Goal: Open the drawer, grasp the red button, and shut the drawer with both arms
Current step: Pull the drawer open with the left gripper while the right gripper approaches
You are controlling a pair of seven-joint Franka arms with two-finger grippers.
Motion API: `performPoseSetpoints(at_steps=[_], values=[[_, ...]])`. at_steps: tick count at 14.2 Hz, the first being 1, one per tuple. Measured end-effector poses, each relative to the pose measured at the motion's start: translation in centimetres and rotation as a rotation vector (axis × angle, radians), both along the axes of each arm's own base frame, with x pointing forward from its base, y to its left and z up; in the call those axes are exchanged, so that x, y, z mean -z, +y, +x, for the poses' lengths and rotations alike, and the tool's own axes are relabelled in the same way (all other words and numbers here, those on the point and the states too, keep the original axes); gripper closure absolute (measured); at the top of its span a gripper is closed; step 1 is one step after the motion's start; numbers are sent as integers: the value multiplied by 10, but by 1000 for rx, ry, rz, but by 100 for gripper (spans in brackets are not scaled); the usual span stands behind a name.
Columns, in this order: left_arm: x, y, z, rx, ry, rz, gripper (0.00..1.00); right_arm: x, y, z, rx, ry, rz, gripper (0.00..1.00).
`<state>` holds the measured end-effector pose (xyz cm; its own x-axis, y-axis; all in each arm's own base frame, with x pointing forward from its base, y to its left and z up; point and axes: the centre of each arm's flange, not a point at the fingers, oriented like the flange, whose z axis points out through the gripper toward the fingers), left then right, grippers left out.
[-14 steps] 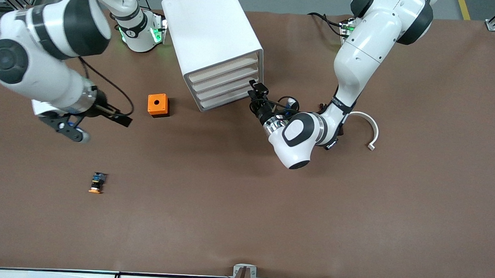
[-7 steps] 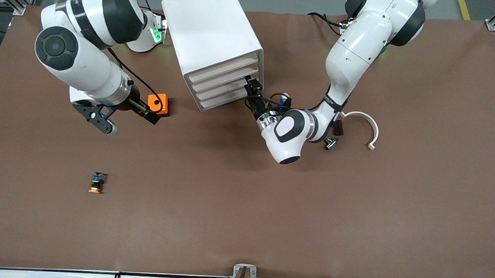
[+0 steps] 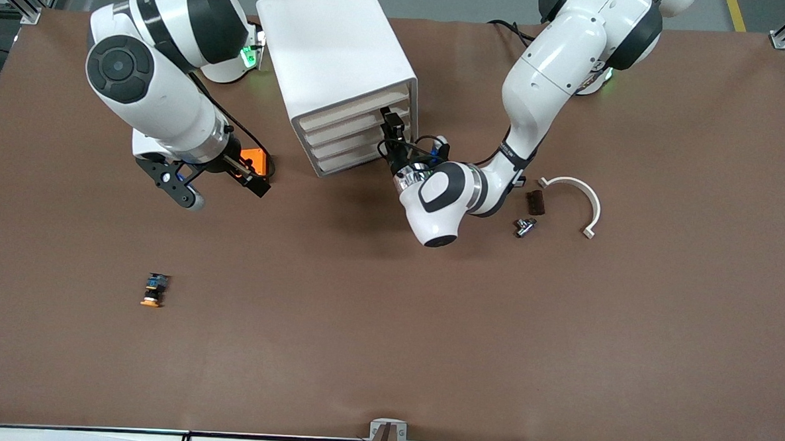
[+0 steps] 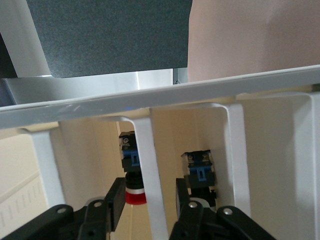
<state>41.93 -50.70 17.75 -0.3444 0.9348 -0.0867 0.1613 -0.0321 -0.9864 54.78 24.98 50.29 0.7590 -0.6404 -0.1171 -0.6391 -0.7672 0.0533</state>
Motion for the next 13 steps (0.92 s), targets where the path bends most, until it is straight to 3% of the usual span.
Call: performPoseSetpoints(at_steps=[4, 9, 13], values=[[7, -8, -12, 22, 9, 6, 73, 4, 12, -2, 43, -4, -3, 0], [7, -10, -15, 26, 10, 9, 86, 15, 39, -6, 78, -19, -3, 0], [6, -10, -14, 22, 17, 29, 89, 28, 72, -15, 105, -30, -2, 0]])
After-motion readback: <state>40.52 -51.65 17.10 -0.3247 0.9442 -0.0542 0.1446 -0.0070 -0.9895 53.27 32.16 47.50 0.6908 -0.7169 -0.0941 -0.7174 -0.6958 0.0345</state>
